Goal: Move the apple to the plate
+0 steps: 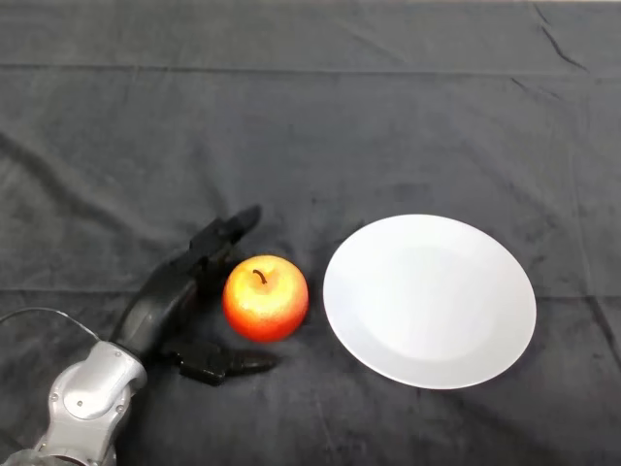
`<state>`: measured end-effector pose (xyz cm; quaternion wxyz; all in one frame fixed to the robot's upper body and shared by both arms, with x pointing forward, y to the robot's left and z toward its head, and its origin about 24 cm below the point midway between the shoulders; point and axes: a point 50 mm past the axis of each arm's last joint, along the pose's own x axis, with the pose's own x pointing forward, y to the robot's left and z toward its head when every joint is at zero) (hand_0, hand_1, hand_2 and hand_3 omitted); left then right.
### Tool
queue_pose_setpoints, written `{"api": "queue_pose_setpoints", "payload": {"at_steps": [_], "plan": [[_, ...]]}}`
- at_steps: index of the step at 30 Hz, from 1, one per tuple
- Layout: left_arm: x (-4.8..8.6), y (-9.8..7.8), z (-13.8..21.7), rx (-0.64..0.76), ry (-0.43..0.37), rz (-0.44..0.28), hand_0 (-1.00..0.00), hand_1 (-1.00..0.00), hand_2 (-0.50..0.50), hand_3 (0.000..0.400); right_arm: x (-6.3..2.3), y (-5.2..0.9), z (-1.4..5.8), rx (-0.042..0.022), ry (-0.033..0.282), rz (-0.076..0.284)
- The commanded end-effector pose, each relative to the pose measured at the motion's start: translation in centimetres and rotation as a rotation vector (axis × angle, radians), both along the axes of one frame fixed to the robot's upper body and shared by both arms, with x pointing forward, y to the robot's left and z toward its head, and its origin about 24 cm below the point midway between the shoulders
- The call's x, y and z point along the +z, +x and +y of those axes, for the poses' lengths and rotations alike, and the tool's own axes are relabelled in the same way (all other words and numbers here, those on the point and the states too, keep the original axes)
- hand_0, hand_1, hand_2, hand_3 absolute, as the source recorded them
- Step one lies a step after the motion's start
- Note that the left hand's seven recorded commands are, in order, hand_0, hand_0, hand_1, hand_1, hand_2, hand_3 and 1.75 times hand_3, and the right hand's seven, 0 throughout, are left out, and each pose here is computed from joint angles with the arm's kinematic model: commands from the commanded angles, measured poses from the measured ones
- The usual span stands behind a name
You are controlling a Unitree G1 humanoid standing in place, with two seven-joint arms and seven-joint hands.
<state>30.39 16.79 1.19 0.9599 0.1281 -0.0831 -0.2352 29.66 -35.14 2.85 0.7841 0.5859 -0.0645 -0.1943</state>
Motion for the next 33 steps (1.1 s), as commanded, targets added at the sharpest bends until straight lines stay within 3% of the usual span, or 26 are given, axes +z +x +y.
{"api": "queue_pose_setpoints", "payload": {"at_steps": [1, 7, 16, 33], "plan": [[-0.2, -0.1, -0.2, -0.057, 0.046, 0.025, -1.0, -1.0, 0.0, 0.4, 0.93, 0.2, -0.61, -0.0223, -0.008, -0.032], [0.0, 0.1, 0.1, -0.048, 0.043, 0.029, -1.0, -1.0, 0.0, 0.4, 0.93, 0.2, -0.61, -0.0224, -0.008, -0.032], [1.3, 1.1, 0.6, -0.023, 0.017, -0.005, -1.0, -1.0, 0.0, 0.4, 0.93, 0.2, -0.61, -0.0224, -0.008, -0.032], [6.1, 3.7, -0.3, -0.01, -0.093, -0.202, -1.0, -1.0, 0.0, 0.4, 0.94, 0.2, -0.61, -0.0224, -0.007, -0.032]]}}
